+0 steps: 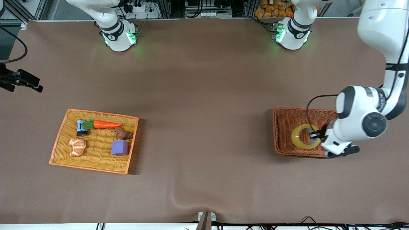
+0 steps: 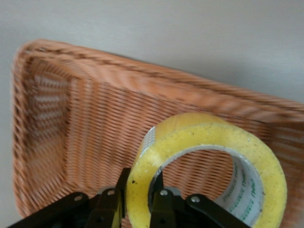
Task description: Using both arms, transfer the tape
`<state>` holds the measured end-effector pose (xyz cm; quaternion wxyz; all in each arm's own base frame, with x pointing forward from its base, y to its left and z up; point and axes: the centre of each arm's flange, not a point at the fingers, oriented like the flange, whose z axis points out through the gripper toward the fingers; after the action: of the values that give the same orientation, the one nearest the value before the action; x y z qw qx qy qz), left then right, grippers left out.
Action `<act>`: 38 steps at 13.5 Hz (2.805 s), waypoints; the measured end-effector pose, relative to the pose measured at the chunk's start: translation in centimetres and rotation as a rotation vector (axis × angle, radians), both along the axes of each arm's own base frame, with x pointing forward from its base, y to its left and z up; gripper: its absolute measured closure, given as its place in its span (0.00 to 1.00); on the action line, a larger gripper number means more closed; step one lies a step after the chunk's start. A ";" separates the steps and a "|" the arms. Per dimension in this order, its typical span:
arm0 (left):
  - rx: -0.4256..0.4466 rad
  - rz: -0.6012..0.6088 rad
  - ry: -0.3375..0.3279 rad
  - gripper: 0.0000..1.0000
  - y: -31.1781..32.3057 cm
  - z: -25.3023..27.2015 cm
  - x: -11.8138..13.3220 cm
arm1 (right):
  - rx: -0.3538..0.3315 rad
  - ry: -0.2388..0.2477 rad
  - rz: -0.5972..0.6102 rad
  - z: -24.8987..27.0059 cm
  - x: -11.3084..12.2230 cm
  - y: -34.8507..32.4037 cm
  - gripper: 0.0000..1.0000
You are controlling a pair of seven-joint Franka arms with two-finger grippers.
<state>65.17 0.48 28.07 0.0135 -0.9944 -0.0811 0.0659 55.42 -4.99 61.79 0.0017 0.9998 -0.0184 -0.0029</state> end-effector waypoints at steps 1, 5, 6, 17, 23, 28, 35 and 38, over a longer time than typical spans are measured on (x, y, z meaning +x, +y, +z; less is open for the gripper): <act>-0.010 -0.010 -0.010 0.78 1.9 -1.3 -0.6 | 0.000 0.000 0.000 0.0 0.0 0.0 0.00; -0.028 -0.040 -0.014 0.78 1.5 -4.4 -2.3 | 0.001 -0.002 0.002 0.0 0.0 0.1 0.00; -0.030 -0.046 -0.015 0.70 1.1 -4.5 -2.4 | 0.001 -0.002 0.002 0.0 0.0 0.1 0.00; 0.067 -0.072 -0.201 0.00 -1.6 25.8 -2.8 | 0.002 -0.001 0.005 -0.1 0.1 0.3 0.00; 0.058 -0.111 -0.196 0.00 -3.7 34.5 -6.4 | 0.002 0.004 0.006 -0.1 0.1 0.3 0.00; 0.041 -0.136 -0.155 0.00 -4.2 35.1 -7.5 | 0.002 0.004 0.008 -0.2 0.1 0.4 0.00; 0.005 -0.222 -0.152 0.00 -4.3 37.8 -9.9 | 0.002 0.000 0.007 -0.1 0.1 0.4 0.00; -0.001 -0.227 -0.135 0.00 -4.7 37.4 -10.0 | 0.001 -0.012 0.007 0.0 0.2 0.4 0.00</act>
<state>55.12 -4.18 65.50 0.0147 -0.9994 0.0314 -0.0033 55.66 -4.61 61.78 0.0011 0.9999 -0.0150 0.0034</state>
